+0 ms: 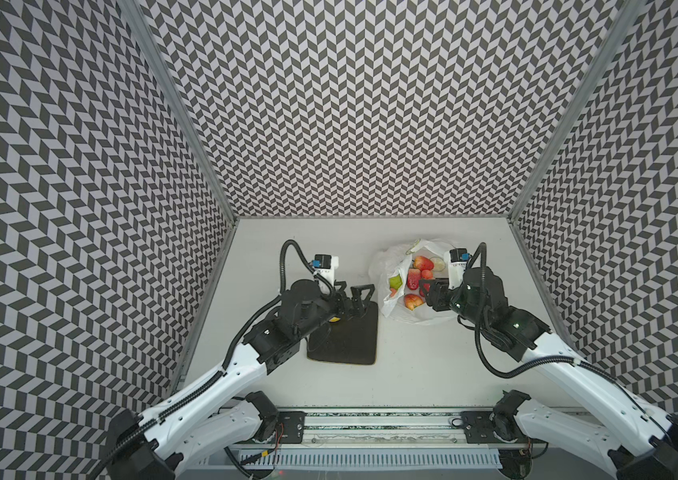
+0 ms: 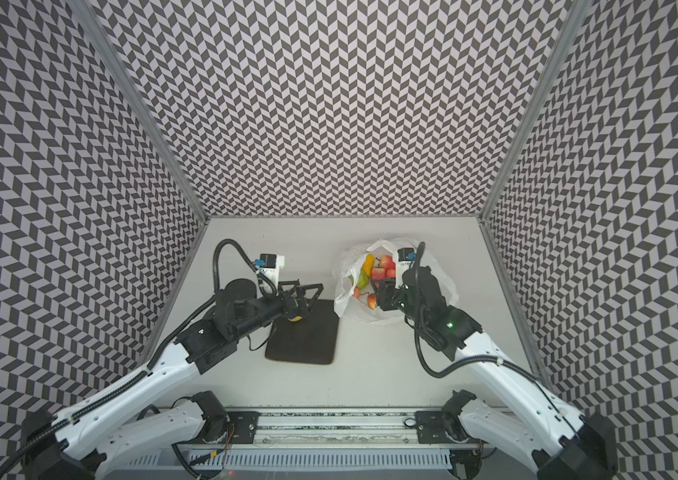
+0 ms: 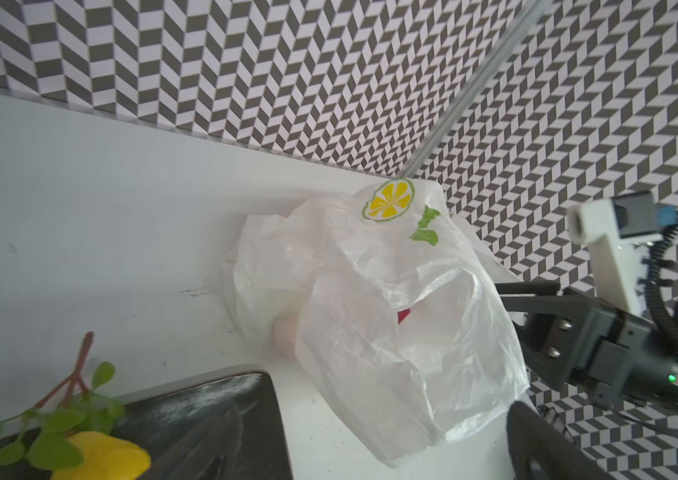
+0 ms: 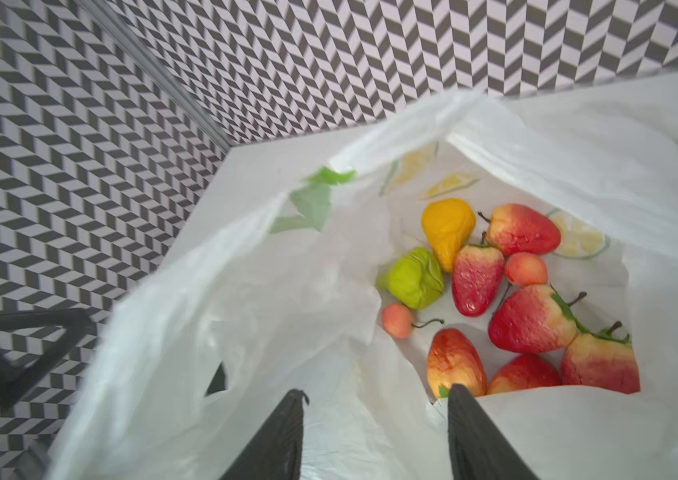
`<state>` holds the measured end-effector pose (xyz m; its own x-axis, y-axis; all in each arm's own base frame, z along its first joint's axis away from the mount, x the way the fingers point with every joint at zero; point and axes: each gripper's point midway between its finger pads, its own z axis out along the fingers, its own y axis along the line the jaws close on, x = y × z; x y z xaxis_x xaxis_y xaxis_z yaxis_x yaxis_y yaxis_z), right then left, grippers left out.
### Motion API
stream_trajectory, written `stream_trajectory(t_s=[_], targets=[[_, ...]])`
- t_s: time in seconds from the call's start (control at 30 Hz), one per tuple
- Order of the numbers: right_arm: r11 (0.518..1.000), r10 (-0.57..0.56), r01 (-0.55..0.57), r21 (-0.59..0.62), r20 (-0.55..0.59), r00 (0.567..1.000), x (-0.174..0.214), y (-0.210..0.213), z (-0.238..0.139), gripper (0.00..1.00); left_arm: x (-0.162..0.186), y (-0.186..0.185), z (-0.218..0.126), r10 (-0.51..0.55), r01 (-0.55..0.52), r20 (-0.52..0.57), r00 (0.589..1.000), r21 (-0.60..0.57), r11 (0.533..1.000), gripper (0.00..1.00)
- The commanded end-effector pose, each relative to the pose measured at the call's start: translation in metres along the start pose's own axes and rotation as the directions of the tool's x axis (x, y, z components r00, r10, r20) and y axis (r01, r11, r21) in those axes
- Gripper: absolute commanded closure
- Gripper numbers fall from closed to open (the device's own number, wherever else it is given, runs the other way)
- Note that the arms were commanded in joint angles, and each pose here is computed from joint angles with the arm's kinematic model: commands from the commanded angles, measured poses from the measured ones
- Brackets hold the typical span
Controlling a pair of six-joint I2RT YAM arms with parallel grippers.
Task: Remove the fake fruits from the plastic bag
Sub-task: 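Return the right gripper into the bag while the left gripper regrasps the bag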
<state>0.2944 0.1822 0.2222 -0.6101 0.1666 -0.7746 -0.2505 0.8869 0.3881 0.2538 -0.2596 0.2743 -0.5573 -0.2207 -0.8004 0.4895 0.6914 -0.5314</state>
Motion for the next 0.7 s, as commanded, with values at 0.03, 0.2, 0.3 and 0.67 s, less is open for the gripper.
stream_trajectory(t_s=[0.03, 0.2, 0.3, 0.67], targets=[[0.998, 0.063, -0.064, 0.027, 0.032, 0.997, -0.005, -0.011, 0.017, 0.47, -0.006, -0.032, 0.012, 0.089, -0.090, 0.024, 0.996, 0.025, 0.996, 0.00], [0.993, 0.102, -0.102, 0.050, 0.009, 0.995, 0.006, -0.027, 0.033, 0.47, 0.018, -0.049, 0.031, 0.157, -0.154, -0.061, 0.986, 0.050, 0.987, 0.00], [0.993, 0.110, -0.110, 0.051, -0.003, 0.994, 0.011, -0.031, 0.039, 0.47, 0.028, -0.049, 0.042, 0.194, -0.191, -0.113, 0.974, 0.040, 0.981, 0.00], [0.988, 0.137, -0.133, 0.082, -0.039, 0.990, 0.039, -0.052, 0.048, 0.46, 0.030, -0.007, 0.074, 0.159, -0.174, -0.129, 0.979, -0.119, 0.977, 0.46]])
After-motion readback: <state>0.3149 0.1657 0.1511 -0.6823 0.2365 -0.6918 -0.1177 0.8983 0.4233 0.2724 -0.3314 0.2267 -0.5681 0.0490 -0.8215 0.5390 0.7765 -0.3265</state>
